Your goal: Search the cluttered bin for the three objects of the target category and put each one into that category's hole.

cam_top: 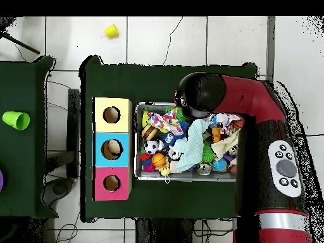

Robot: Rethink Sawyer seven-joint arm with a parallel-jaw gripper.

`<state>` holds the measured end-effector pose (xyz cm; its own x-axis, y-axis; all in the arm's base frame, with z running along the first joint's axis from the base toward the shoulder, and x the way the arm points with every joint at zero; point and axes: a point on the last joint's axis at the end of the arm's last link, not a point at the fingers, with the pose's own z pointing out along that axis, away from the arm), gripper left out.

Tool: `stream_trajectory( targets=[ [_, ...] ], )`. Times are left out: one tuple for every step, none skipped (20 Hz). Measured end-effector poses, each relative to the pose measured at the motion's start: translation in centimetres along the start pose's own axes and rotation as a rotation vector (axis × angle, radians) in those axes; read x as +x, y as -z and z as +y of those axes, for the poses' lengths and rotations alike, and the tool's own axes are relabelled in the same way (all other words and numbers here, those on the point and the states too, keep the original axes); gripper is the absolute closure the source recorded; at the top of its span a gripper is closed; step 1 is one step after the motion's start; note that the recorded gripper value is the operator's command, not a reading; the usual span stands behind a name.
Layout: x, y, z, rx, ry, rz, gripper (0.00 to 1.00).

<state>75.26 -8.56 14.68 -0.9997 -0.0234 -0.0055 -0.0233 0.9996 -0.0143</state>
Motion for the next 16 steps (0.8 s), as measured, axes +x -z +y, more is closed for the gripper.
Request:
stream_trajectory(
  targets=[
    [0.0, -0.1, -0.2, -0.001, -0.002, 0.001, 1.00],
    [0.0, -0.1, -0.3, -0.001, -0.005, 0.001, 1.00],
    [0.0, -0.2, -0.6, -0.001, -0.008, 0.001, 1.00],
    [0.0, -0.3, -0.9, -0.002, -0.012, 0.001, 1.00],
    [0.0, -0.4, -1.2, -0.002, -0.017, 0.000, 1.00],
    [-0.1, -0.5, -1.5, -0.002, -0.021, 0.000, 1.00],
    [-0.1, -0.7, -1.8, -0.002, -0.026, -0.001, 1.00],
    [-0.1, -0.7, -2.0, -0.003, -0.028, 0.000, 1.00],
    [-0.2, -0.9, -2.3, -0.004, -0.032, 0.000, 1.00],
    [-0.2, -1.2, -2.6, -0.005, -0.037, 0.001, 1.00],
    [-0.2, -1.4, -2.8, -0.006, -0.040, 0.002, 1.00],
    [-0.2, -1.6, -3.0, -0.007, -0.044, 0.003, 1.00],
    [-0.2, -1.8, -3.3, -0.009, -0.047, 0.005, 1.00],
    [-0.2, -2.1, -3.4, -0.010, -0.050, 0.007, 1.00],
    [-0.1, -2.3, -3.6, -0.011, -0.053, 0.008, 1.00],
    [-0.1, -2.4, -3.8, -0.012, -0.056, 0.009, 1.00]
  ],
)
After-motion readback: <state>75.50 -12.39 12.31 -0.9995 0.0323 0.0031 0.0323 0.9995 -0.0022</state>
